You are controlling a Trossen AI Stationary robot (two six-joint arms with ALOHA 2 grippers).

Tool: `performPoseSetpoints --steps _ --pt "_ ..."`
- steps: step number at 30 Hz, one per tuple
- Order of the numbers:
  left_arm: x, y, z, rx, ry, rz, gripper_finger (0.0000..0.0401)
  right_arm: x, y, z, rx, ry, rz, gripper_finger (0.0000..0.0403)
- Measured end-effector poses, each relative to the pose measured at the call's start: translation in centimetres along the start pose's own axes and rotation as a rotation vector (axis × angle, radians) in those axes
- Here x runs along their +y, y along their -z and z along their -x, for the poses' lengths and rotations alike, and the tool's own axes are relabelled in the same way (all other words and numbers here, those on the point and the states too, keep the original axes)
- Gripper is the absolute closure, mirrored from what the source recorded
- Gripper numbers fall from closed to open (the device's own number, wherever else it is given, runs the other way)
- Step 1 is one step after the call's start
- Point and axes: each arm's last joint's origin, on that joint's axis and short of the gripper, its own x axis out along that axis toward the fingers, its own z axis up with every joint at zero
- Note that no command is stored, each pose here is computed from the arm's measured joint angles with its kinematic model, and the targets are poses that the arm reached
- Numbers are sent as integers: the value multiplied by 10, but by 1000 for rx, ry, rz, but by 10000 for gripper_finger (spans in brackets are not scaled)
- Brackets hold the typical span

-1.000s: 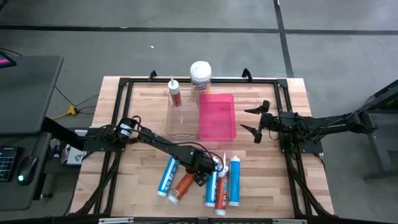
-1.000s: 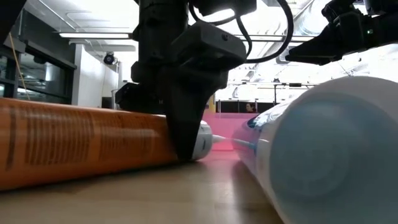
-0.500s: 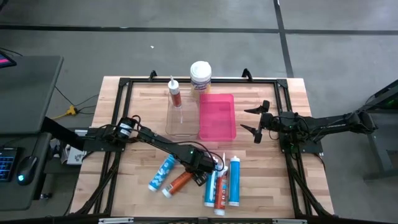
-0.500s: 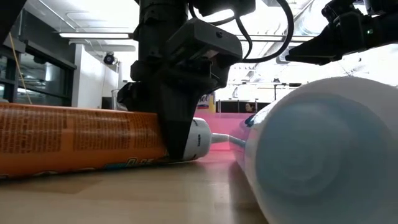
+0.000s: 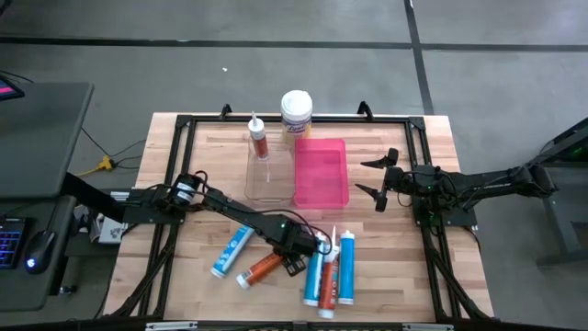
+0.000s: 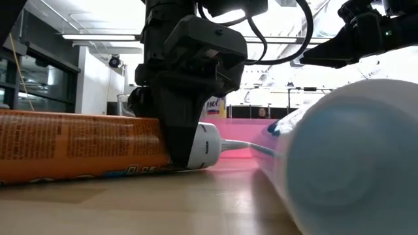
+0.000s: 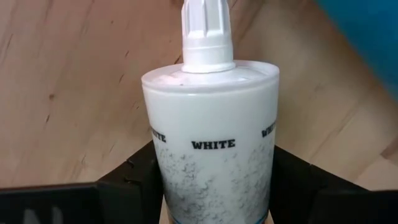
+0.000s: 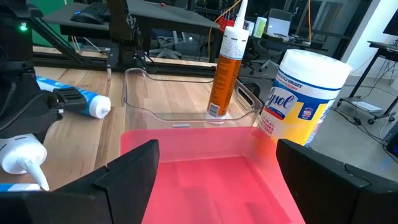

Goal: Pick & place silicon tubes, Sealant and Lysol wipes
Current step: Put the left orange sealant into the transparent container

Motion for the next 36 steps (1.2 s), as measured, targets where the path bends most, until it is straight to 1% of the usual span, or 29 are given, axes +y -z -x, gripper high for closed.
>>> performPoseSetpoints --steps 3,8,11,13,15,21,23,26,29,31,32,34,36 --pt "0 0 1 -4 -2 -8 205 0 0 0 0 0 0 82" --pt "-5 -2 15 -26 -11 -40 205 0 0 0 0 0 0 82" --pt "-10 -6 23 -65 -20 -65 206 0 0 0 0 0 0 82" --pt "-14 -8 32 -95 -24 -76 206 0 0 0 0 0 0 82" --pt "-18 -11 41 -118 -5 -87 206 0 0 0 0 0 0 82" --pt "-28 -10 68 -194 8 -110 208 0 0 0 -2 1 -1 82" --pt "-28 -5 81 -231 -7 -137 208 0 0 0 0 1 0 82" --pt "-34 -8 102 -341 36 -132 208 0 0 0 0 0 0 82" --pt "-31 3 122 -395 -12 -163 208 0 0 0 -1 1 0 82" --pt "-36 1 136 -499 39 -161 208 0 -1 0 -6 1 -2 82" --pt "-37 4 142 -525 36 -173 208 0 -1 0 -5 1 -2 82" --pt "-31 10 154 -544 -8 -212 208 0 0 0 0 1 0 82" --pt "-35 11 166 -626 15 -223 208 0 -1 0 -8 1 -3 82"
